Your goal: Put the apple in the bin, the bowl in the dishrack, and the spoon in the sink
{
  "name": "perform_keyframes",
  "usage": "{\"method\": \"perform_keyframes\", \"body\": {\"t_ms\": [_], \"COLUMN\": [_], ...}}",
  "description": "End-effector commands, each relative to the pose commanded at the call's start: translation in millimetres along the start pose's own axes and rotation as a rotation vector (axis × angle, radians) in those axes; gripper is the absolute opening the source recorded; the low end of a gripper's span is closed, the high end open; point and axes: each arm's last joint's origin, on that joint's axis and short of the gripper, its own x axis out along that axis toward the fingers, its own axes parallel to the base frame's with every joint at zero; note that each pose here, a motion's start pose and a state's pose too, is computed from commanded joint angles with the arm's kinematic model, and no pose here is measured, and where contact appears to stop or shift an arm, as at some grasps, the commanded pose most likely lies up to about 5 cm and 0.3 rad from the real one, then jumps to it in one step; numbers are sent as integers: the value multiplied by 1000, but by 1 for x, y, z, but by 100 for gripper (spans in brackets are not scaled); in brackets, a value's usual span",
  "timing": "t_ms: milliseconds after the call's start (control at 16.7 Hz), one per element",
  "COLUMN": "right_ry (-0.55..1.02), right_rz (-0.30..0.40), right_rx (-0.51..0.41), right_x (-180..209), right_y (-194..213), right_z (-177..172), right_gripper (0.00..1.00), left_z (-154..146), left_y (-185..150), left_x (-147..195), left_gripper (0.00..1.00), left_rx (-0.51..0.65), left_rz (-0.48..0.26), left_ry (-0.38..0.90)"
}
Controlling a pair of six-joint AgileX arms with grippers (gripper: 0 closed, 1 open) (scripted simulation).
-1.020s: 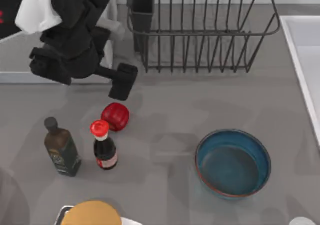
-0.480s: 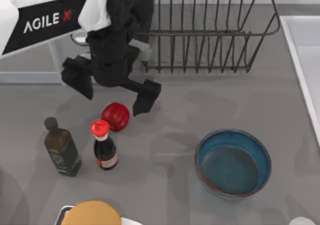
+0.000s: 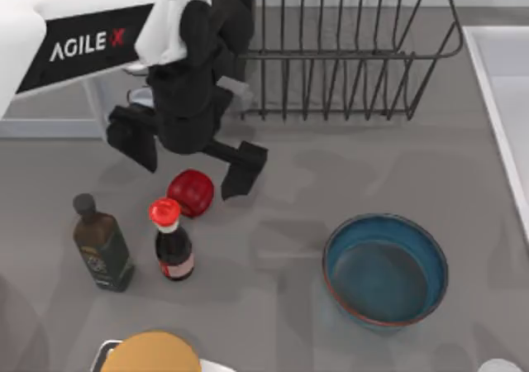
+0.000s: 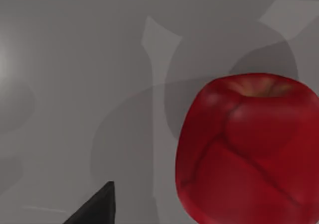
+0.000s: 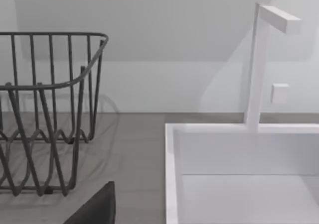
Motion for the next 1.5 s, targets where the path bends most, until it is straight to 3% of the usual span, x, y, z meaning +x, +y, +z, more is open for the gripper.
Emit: {"method": "perform_keyframes", "body": {"t_ms": [300,600,1380,1500], "right_ry": [0,0,0,0], "right_rz": [0,0,0,0], "right_rx": [0,0,0,0], "right_x": [0,0,0,0], "right_y": [0,0,0,0], "right_z": [0,0,0,0], "right_gripper": [100,100,100,100], "left_z": [-1,-1,-1,-1], "left_y": [-1,-1,-1,-1], "left_x": [45,50,50,50], "left_gripper": [100,100,2,0], "left_rx": [0,0,0,0], "left_rz": [0,0,0,0], "left_ry": [-2,-1,-1,-1]}}
